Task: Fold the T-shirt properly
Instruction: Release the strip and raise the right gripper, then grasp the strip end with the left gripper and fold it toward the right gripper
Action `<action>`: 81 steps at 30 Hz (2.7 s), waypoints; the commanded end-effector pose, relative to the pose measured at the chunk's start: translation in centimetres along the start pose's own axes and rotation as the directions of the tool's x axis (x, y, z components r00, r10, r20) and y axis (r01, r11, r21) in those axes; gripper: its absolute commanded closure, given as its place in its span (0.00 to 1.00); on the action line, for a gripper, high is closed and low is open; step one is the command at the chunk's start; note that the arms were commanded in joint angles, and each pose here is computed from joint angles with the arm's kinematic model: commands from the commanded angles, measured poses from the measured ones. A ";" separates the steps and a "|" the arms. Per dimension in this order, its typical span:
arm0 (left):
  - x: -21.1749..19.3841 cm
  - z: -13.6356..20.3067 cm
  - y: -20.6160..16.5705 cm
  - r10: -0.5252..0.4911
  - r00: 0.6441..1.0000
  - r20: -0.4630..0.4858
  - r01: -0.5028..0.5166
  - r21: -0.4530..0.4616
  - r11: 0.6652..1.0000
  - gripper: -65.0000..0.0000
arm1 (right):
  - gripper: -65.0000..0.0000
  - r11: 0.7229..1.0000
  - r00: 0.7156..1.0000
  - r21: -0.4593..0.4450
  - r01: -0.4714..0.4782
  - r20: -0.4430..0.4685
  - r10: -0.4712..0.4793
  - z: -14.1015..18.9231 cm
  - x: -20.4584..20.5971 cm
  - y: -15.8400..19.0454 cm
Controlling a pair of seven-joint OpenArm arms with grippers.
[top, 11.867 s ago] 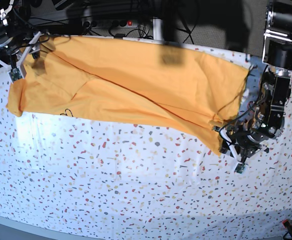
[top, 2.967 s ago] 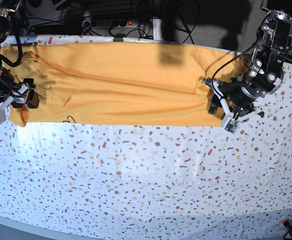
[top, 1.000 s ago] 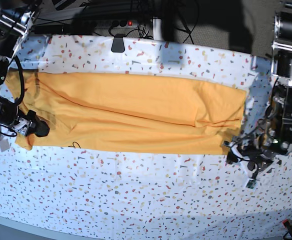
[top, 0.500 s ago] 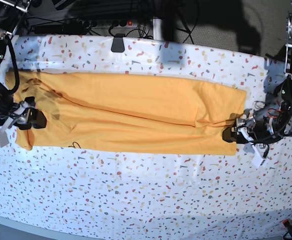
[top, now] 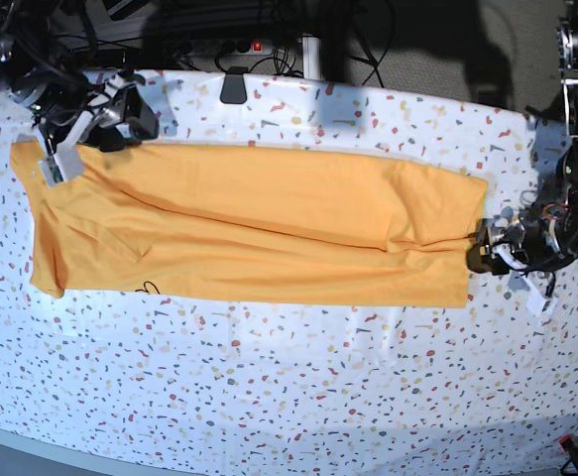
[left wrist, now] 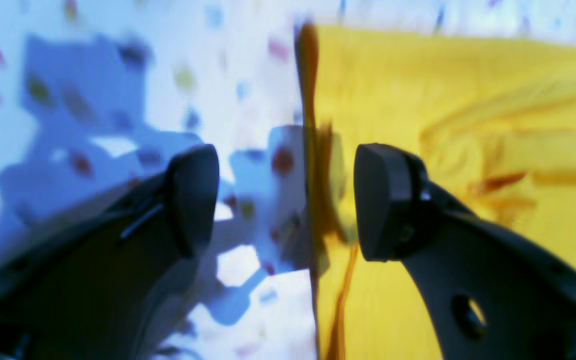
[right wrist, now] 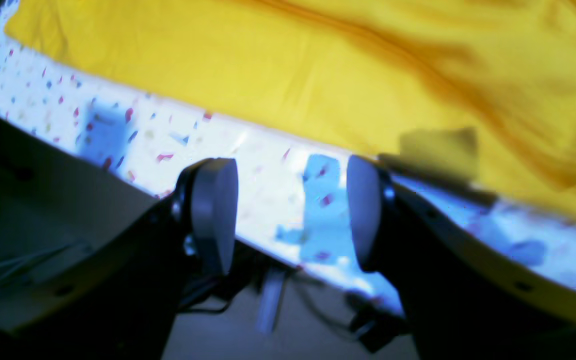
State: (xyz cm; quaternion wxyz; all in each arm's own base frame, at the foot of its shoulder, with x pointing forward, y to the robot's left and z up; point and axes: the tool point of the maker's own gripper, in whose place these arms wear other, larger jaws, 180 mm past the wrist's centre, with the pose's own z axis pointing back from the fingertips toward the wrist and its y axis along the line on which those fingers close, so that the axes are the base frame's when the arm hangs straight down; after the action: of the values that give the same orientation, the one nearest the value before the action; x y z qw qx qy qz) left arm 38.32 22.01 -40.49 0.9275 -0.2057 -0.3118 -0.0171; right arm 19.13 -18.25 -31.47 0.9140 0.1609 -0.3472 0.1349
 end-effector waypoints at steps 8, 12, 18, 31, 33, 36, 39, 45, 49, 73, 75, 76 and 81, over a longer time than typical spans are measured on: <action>-3.5 0.2 -1.6 0.076 0.997 0.000 -0.075 -0.120 0.990 0.37 | 0.48 1.000 0.999 0.027 0.014 -0.039 -0.013 1.2 -2.1 2.0; -4.6 -0.8 -3.2 0.096 0.995 -0.015 -0.097 -0.157 0.983 0.37 | 0.48 1.000 1.000 0.027 0.008 -0.027 -0.007 1.1 -1.6 2.0; -4.5 -1.7 -5.1 0.101 0.995 -0.008 -0.101 -0.204 0.974 0.37 | 0.48 1.000 1.000 0.026 0.005 -0.022 -0.004 1.1 -1.5 2.0; -2.7 -1.7 -5.3 0.099 0.993 0.059 -0.085 -0.210 0.974 1.00 | 0.48 1.000 1.000 0.027 0.005 -0.022 -0.005 1.1 -1.5 2.0; -2.0 -1.6 -5.4 0.091 0.994 0.066 -0.075 -0.213 0.974 1.00 | 0.48 1.000 1.000 0.027 0.005 -0.022 -0.005 1.1 -1.5 2.0; -1.1 -1.3 -6.2 0.054 0.997 0.063 -0.039 -0.223 0.974 1.00 | 0.48 1.000 1.000 0.027 0.005 -0.021 -0.004 1.1 -1.5 2.0; 0.1 -0.5 -7.8 -0.014 0.997 0.075 0.032 -0.242 0.970 1.00 | 0.48 1.000 1.000 0.027 0.005 -0.021 -0.005 1.1 -1.5 2.0; 2.7 0.7 -14.1 -0.117 0.980 0.163 0.166 -0.328 0.930 1.00 | 0.48 0.999 1.000 0.032 0.007 -0.016 -0.006 1.1 -1.4 2.1; 2.7 0.7 -19.3 -0.134 0.966 0.220 0.213 -0.390 0.896 1.00 | 0.48 0.999 1.000 0.032 0.007 -0.016 -0.006 1.1 -1.4 2.1; 0.6 -3.5 -29.3 -0.137 0.949 0.284 0.240 -0.369 0.898 1.00 | 0.48 0.998 1.000 0.059 0.016 0.005 -0.017 1.2 -1.0 2.5; 0.4 -3.6 -29.9 -0.149 0.948 0.281 0.252 -0.378 0.891 1.00 | 0.48 0.998 1.000 0.059 0.016 0.005 -0.017 1.2 -1.0 2.5; 0.2 -3.6 -30.2 -0.156 0.948 0.279 0.258 -0.382 0.887 1.00 | 0.48 0.998 1.000 0.059 0.016 0.005 -0.017 1.2 -1.0 2.5; 0.0 -3.5 -31.7 -0.170 0.945 0.280 0.279 -0.415 0.866 1.00 | 0.48 0.998 1.000 0.059 0.016 0.004 -0.017 1.2 -1.0 2.5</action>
State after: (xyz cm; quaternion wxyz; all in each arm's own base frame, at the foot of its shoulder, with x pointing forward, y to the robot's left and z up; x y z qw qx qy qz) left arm 34.14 -7.81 -33.64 0.8251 -0.3615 -0.3982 -0.1733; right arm 16.40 -16.65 -31.74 0.9167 0.1899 -0.3267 0.1297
